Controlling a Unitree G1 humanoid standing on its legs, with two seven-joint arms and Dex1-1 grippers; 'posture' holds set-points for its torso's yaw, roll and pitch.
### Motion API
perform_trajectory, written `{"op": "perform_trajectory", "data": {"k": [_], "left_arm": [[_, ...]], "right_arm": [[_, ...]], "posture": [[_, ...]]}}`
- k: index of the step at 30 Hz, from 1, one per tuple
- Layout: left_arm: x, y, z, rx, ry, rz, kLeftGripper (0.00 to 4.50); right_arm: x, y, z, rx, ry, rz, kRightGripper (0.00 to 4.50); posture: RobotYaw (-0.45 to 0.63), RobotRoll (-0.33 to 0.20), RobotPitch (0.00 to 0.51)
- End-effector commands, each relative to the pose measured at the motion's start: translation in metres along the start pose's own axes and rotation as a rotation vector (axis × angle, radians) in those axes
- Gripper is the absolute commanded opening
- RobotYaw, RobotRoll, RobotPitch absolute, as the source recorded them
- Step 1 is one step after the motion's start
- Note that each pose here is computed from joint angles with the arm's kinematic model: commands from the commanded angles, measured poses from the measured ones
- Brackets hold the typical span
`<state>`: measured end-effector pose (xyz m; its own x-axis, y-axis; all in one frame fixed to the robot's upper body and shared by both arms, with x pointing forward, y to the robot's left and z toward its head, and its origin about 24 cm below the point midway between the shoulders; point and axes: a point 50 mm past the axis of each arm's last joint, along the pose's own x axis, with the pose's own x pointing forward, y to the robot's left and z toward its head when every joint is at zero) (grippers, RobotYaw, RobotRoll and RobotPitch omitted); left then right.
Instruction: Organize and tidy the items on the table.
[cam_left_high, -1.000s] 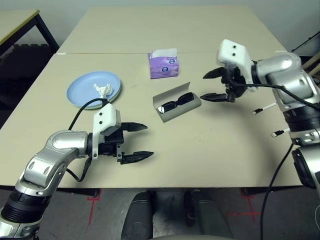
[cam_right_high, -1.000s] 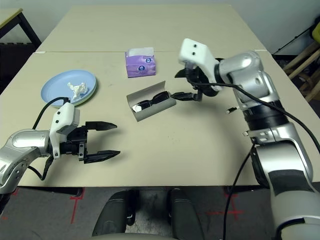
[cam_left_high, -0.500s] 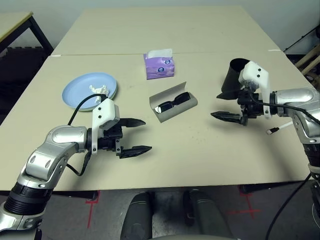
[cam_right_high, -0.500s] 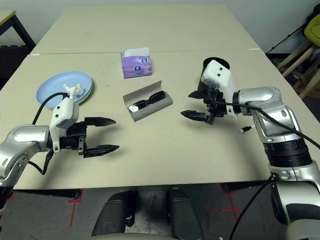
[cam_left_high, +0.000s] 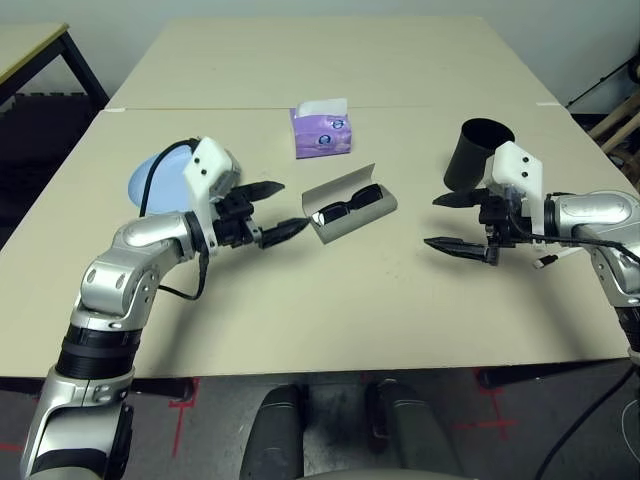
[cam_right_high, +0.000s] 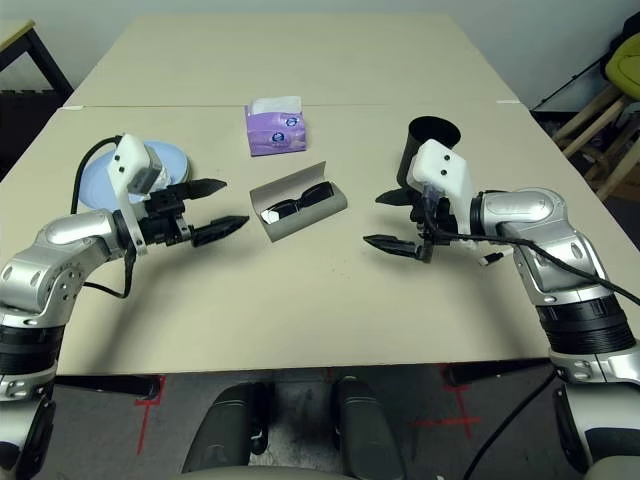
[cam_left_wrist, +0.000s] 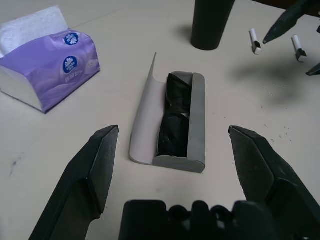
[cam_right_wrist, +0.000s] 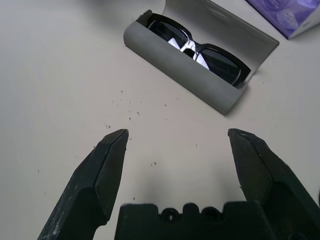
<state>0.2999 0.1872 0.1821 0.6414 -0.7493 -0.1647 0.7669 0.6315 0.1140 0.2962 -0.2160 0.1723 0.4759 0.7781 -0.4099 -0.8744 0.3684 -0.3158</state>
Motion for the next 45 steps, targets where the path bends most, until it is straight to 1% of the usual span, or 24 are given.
{"op": "perform_trajectory", "data": {"k": [1, 6, 16, 19, 24, 27, 28, 29, 39, 45], "left_arm": [[0.001, 0.005, -0.004, -0.034, 0.032, 0.039, 4.50], [0.008, 0.012, -0.006, -0.020, 0.053, 0.092, 4.50], [0.023, 0.020, -0.010, 0.014, 0.069, 0.101, 4.50], [0.026, 0.021, -0.014, 0.046, 0.084, 0.101, 3.90], [0.030, 0.026, -0.017, 0.053, 0.099, 0.123, 1.98], [0.034, 0.029, -0.017, 0.049, 0.099, 0.138, 0.76], [0.036, 0.029, -0.016, 0.049, 0.097, 0.138, 0.30], [0.038, 0.028, -0.016, 0.049, 0.094, 0.139, 0.04], [0.056, 0.018, -0.013, 0.053, 0.070, 0.151, 0.04], [0.060, 0.018, -0.013, 0.077, 0.072, 0.198, 0.04]], "right_arm": [[-0.011, -0.003, -0.009, 0.007, 0.005, -0.034, 4.45], [-0.024, -0.006, -0.016, 0.025, -0.013, -0.060, 4.45], [-0.025, -0.001, -0.026, 0.052, -0.025, -0.065, 4.45], [-0.023, 0.001, -0.026, 0.051, -0.024, -0.061, 4.50], [-0.021, 0.002, -0.026, 0.050, -0.033, -0.057, 4.50], [-0.021, 0.002, -0.025, 0.050, -0.041, -0.057, 4.50], [-0.021, 0.002, -0.024, 0.045, -0.053, -0.057, 4.50], [-0.021, 0.002, -0.024, 0.040, -0.062, -0.056, 4.50], [-0.021, 0.007, -0.021, 0.059, -0.105, -0.007, 4.50], [-0.022, 0.012, -0.017, 0.082, -0.134, 0.022, 4.50]], "posture": [[0.01, 0.000, 0.075], [0.00, 0.000, 0.071], [-0.02, 0.000, 0.067], [-0.02, 0.000, 0.065], [-0.03, 0.000, 0.067], [-0.03, 0.000, 0.068], [-0.03, 0.000, 0.069], [-0.03, 0.000, 0.071], [-0.03, 0.000, 0.081], [-0.04, 0.000, 0.086]]}}
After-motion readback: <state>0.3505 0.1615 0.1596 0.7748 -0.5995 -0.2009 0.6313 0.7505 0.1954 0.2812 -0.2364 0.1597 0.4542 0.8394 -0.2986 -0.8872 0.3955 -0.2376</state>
